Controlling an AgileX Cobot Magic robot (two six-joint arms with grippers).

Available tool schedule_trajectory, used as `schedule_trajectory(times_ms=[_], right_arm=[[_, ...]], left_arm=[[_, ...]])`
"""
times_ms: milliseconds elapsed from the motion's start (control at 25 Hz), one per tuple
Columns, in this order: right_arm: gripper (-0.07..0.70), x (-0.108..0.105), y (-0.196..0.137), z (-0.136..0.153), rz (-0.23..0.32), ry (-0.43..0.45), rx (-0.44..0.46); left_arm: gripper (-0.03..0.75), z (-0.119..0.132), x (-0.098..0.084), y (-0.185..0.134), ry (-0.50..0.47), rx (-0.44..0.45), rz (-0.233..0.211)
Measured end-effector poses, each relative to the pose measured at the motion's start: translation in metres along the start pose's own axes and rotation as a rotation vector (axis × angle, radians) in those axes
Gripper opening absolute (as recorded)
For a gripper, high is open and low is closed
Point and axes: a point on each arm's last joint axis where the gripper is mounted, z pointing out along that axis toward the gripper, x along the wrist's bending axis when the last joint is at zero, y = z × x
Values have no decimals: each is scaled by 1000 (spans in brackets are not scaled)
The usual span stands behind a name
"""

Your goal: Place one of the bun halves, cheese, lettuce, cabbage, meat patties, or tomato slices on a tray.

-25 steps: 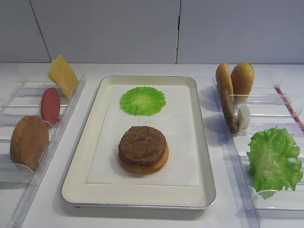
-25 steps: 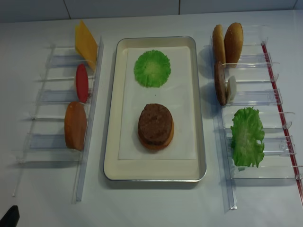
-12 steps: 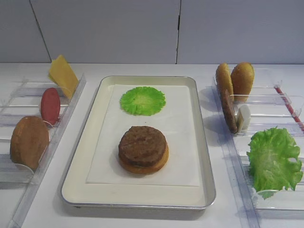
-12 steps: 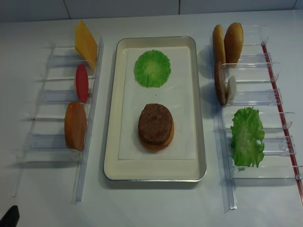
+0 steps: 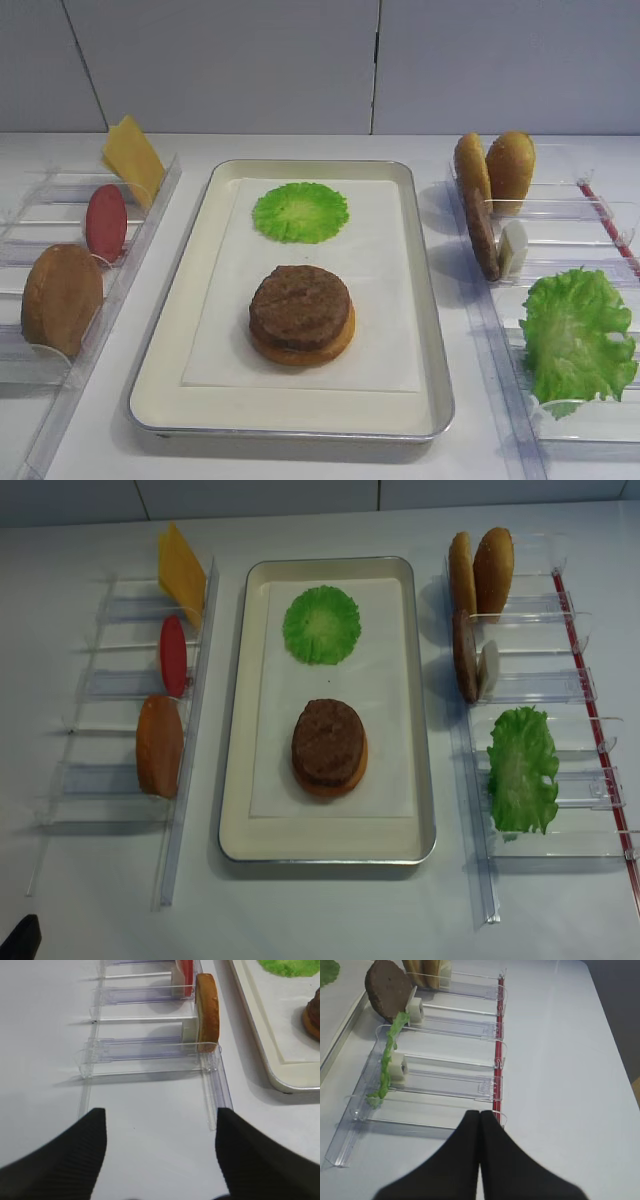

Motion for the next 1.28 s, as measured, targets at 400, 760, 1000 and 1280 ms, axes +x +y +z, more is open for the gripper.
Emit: schedule_trajectory(times_ms=[400, 760, 1000, 1280], right_arm=[[-1, 0, 0, 0, -4, 0, 0], [-1, 0, 0, 0, -6, 0, 0], [-1, 0, 0, 0, -6, 0, 0], [85, 0, 0, 0, -6, 0, 0]], left_arm=[[468, 0, 0, 0, 0, 0, 0], [468, 0, 0, 0, 0, 0, 0], [468, 0, 0, 0, 0, 0, 0], [468, 0, 0, 0, 0, 0, 0]])
